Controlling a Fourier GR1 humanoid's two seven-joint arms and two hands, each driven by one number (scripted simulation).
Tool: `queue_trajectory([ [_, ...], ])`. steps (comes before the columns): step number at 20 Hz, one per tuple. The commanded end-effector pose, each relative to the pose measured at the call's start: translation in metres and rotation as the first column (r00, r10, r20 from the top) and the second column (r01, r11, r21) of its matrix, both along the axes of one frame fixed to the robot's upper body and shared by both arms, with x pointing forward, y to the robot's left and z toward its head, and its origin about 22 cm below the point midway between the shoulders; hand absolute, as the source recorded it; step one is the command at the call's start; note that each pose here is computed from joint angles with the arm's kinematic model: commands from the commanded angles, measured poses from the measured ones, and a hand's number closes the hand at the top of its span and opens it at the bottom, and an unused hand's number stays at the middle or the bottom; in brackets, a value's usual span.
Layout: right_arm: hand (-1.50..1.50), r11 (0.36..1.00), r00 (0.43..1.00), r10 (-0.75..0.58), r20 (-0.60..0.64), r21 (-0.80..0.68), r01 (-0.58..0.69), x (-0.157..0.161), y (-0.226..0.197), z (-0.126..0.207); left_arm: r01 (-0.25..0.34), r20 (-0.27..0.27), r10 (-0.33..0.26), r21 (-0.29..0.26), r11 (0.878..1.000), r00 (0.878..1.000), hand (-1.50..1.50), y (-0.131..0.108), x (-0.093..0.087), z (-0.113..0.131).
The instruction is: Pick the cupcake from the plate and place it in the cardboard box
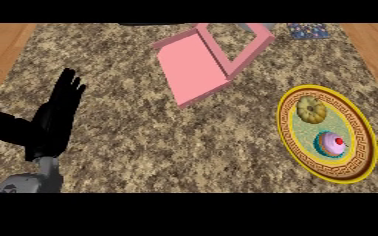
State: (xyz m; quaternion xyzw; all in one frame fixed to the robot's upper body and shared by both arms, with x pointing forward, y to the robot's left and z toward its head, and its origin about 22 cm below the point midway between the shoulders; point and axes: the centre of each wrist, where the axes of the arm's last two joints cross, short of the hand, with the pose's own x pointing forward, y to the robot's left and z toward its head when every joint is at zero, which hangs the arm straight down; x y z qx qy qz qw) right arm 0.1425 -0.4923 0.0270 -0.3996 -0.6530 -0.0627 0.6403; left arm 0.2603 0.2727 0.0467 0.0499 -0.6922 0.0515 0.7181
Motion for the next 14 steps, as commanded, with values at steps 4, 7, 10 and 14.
queue_trajectory([
  [4, -1.5, 0.972, 0.945, 0.117, -0.304, -0.159, -0.172, -0.039, -0.043, 0.064, 0.007, 0.011, -0.007, -0.021, 1.0, 1.0, 0.0, -0.009, -0.004, 0.005],
  [7, -1.5, 0.945, 0.838, 0.224, -0.497, -0.098, -0.312, -0.022, -0.03, 0.085, 0.015, 0.017, -0.015, -0.019, 1.0, 1.0, 0.0, -0.017, -0.001, 0.001],
  [10, -1.5, 0.927, 0.761, 0.295, -0.578, -0.018, -0.374, -0.012, -0.027, 0.119, 0.021, 0.023, -0.021, -0.016, 1.0, 1.0, 0.0, -0.018, -0.001, -0.003],
  [14, -1.5, 0.932, 0.773, 0.323, -0.546, 0.04, -0.361, -0.002, 0.002, 0.132, 0.019, 0.012, -0.019, -0.009, 1.0, 1.0, 0.0, -0.006, 0.0, 0.006],
])
